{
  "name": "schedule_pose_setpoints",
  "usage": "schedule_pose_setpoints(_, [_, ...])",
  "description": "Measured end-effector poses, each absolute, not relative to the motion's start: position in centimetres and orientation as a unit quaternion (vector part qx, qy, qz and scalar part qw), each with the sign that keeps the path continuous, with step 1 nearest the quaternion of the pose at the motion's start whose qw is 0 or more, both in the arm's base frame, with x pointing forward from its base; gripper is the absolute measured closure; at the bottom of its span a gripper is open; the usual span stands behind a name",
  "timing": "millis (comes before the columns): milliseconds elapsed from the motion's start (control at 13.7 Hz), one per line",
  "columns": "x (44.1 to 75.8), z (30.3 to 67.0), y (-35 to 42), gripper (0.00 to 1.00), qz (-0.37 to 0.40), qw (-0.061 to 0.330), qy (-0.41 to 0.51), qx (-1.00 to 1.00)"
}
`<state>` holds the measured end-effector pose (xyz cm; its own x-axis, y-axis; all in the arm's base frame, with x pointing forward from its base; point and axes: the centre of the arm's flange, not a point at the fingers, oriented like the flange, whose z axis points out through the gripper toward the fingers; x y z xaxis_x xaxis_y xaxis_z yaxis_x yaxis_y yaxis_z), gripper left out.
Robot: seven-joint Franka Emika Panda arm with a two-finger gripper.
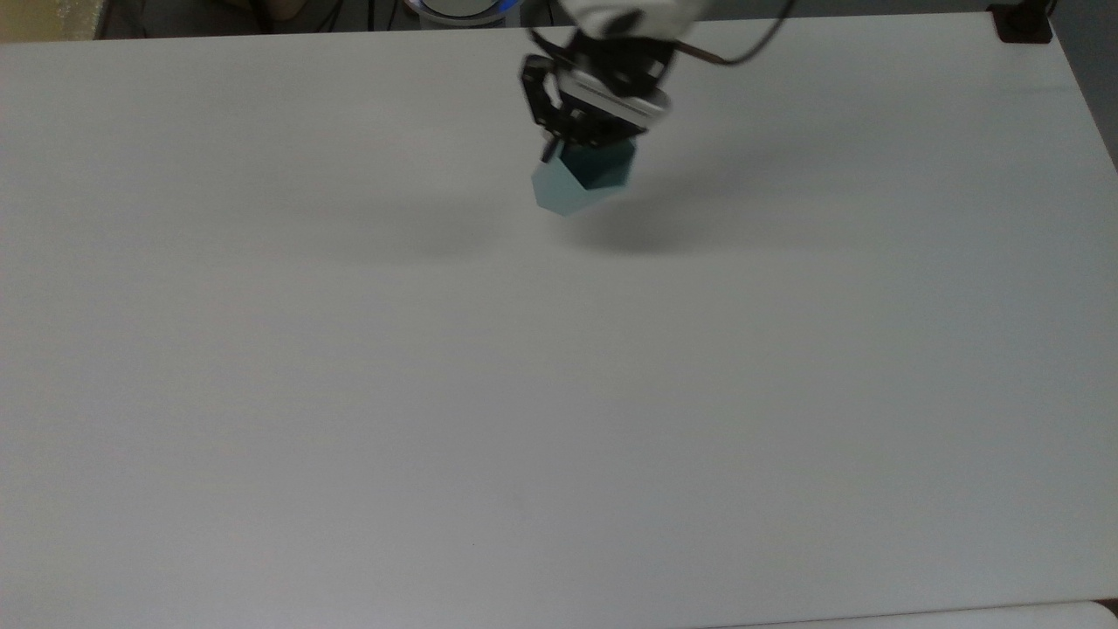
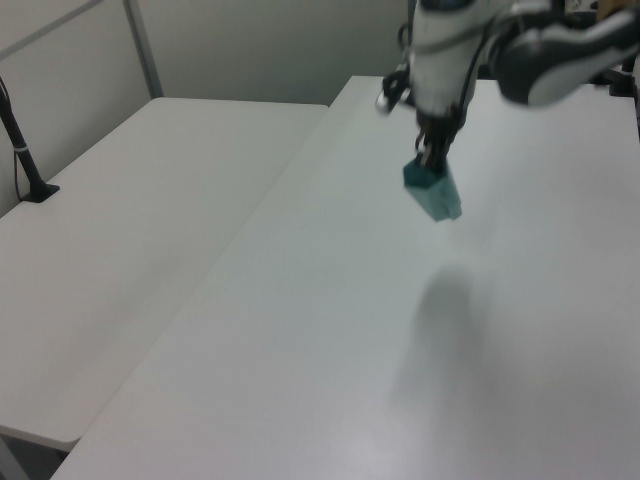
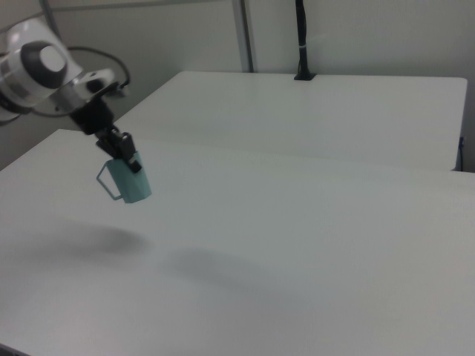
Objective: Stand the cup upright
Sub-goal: 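Lift the cup by its rim, rotating it upright, then lower the upright cup onto the table base-down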
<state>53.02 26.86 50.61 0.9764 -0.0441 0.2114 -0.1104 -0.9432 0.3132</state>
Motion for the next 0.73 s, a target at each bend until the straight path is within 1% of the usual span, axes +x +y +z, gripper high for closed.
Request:
schedule_pose_setpoints(146, [53.2,52.7,21.0,0.96,0.093,0.102,-0.059,0.989])
schedule_pose_setpoints(219, [53.3,53.1,18.0,0.96,0.094,0.077,-0.067,0.990])
schedule_pose_setpoints(437, [53.3,52.1,10.3,0.96,0.113,0.011,-0.092,0.989])
schedule_pose_setpoints(583, [52.6,50.5,5.8,0.96,0.133,-0.020,-0.104,0.985])
schedule_pose_setpoints(729, [51.6,49.2,3.3,0.96,0.150,-0.034,-0.115,0.981])
